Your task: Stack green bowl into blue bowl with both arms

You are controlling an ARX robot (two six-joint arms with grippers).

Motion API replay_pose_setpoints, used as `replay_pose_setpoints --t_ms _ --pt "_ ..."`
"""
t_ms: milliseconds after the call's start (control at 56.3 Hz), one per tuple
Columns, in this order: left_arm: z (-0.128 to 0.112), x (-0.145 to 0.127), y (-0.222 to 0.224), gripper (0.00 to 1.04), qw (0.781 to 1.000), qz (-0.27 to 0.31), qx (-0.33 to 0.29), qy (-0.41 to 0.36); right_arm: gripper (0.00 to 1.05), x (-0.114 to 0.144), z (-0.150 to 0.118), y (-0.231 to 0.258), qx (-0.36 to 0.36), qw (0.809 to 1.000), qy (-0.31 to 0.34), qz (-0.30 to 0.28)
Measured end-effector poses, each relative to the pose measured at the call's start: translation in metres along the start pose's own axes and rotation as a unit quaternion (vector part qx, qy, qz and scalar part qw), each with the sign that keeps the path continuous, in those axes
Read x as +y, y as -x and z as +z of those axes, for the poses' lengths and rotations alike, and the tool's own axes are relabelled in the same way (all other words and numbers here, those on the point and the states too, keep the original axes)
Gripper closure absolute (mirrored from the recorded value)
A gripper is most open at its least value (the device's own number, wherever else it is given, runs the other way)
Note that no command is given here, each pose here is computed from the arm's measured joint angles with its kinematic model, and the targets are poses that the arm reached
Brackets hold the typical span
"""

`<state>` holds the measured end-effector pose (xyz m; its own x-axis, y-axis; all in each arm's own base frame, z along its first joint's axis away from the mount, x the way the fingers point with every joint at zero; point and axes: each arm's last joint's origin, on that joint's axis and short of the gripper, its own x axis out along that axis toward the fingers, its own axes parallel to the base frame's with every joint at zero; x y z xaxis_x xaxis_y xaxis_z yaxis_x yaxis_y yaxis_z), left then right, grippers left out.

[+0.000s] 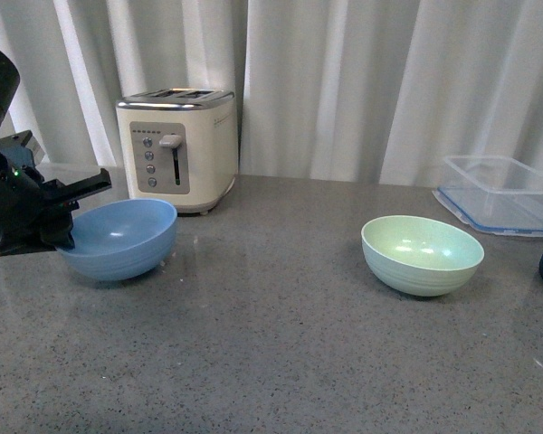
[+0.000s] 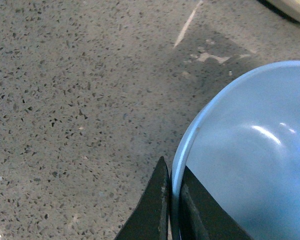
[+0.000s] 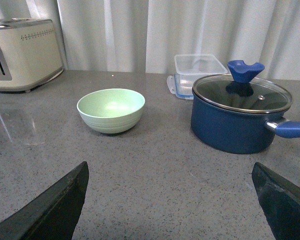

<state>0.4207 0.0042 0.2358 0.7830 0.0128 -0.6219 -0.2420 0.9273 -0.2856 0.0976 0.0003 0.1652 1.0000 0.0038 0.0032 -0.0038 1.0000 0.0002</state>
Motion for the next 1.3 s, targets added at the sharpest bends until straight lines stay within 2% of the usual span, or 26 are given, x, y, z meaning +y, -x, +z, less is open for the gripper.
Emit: replay_pose_setpoints --t_ms 160,426,622,870,1297 --pt "0.003 -0.023 0.019 1.01 0.999 -0.027 -0.017 -0.014 0.10 0.000 0.000 0.000 0.000 1.000 0.000 0.000" --pt "-0.009 -0.093 0.037 1.01 0.993 -0.093 -0.025 -0.062 0.10 0.000 0.000 0.000 0.000 1.000 0.000 0.000" --pt "-0.016 -0.127 0.035 1.01 0.990 -0.112 -0.024 -0.083 0.10 0.000 0.000 0.000 0.000 1.000 0.000 0.000" --pt "-0.035 -0.142 0.011 1.01 0.989 -0.110 0.008 -0.099 0.10 0.000 0.000 0.000 0.000 1.000 0.000 0.000" --pt "-0.047 -0.154 -0.016 1.01 0.989 -0.099 0.028 -0.109 0.10 0.000 0.000 0.000 0.000 1.000 0.000 0.000"
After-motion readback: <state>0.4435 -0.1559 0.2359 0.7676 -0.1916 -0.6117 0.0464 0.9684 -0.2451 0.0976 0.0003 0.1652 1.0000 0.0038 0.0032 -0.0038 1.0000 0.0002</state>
